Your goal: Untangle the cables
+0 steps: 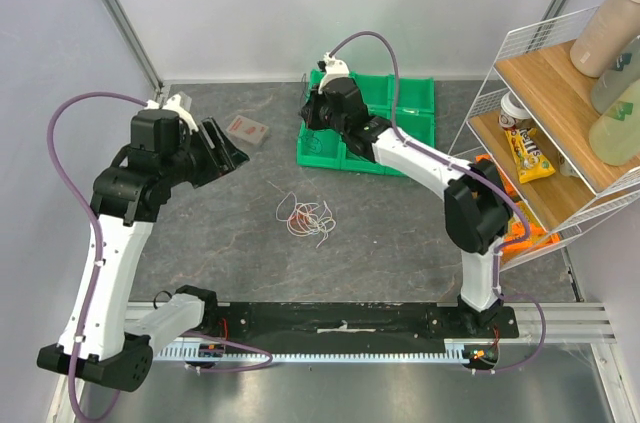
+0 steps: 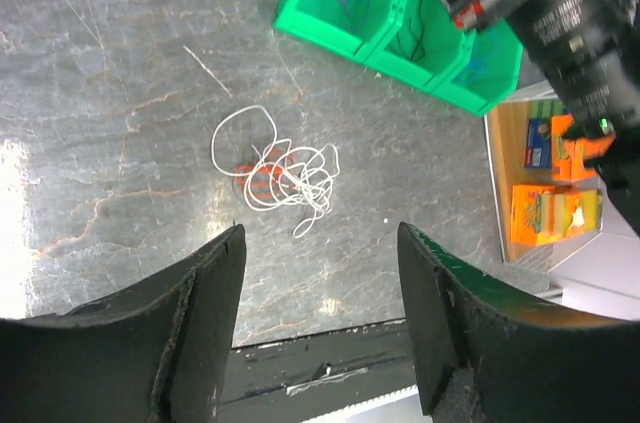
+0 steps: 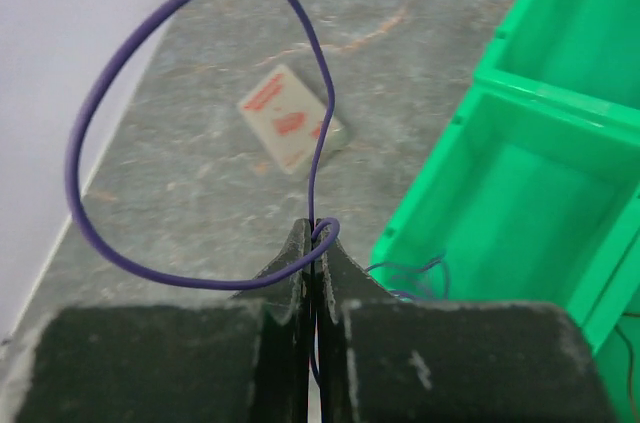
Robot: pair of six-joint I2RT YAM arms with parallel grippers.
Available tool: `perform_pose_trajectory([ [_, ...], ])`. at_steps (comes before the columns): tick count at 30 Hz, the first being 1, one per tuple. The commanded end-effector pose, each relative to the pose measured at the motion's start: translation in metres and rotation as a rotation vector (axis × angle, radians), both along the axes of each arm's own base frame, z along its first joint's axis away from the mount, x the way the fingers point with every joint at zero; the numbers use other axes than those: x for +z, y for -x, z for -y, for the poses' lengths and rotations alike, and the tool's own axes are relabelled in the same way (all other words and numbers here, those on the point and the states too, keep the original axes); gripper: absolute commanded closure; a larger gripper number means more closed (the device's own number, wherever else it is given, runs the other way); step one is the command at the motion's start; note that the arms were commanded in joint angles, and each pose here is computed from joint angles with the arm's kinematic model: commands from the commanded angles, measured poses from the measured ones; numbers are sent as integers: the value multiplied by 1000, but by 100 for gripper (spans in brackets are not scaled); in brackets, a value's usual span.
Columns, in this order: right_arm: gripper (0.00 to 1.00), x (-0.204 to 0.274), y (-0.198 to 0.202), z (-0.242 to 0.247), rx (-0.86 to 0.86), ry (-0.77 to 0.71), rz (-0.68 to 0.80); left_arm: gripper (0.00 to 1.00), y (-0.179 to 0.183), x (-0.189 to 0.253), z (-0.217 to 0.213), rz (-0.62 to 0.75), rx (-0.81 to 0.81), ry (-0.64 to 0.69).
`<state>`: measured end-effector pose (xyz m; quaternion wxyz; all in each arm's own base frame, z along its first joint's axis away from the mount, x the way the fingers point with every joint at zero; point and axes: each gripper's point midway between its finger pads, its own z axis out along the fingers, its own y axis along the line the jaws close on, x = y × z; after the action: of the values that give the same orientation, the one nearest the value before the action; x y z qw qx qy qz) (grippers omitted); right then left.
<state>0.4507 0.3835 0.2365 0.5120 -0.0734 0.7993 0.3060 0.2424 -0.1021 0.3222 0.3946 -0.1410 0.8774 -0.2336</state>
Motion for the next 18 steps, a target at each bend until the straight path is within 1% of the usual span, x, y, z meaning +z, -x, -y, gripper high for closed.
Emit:
perform_pose_trajectory([
  [1, 100, -7, -49, 15, -108, 21, 70, 32, 0, -5, 8, 16, -81, -2],
  [4, 100, -43, -71, 29, -164, 58, 10, 32, 1, -6, 10, 17, -101, -9],
  [6, 96, -57, -76, 29, -153, 99, -11, 32, 0, -6, 10, 20, -109, -14],
  [8, 86, -87, -78, 29, -130, 196, -86, 32, -2, -13, 10, 5, -111, -20],
  [9, 79, -87, -79, 28, -124, 231, -107, 32, -2, -16, 12, -8, -112, -16],
  [10, 73, -97, -77, 32, -124, 271, -140, 31, -4, -20, 13, -20, -113, -11],
  [11, 68, -102, -75, 35, -128, 297, -165, 30, -3, -23, 16, -33, -126, 3],
  [13, 57, -101, -67, 39, -117, 313, -198, 28, -3, -30, 23, -55, -154, 26],
  [14, 54, -100, -60, 39, -106, 313, -209, 27, -2, -35, 25, -67, -165, 32],
  [16, 41, -91, -49, 46, -112, 301, -222, 24, -1, -53, 29, -102, -194, 37],
  [18, 34, -81, -40, 54, -112, 316, -220, 25, 0, -70, 33, -156, -226, 39],
])
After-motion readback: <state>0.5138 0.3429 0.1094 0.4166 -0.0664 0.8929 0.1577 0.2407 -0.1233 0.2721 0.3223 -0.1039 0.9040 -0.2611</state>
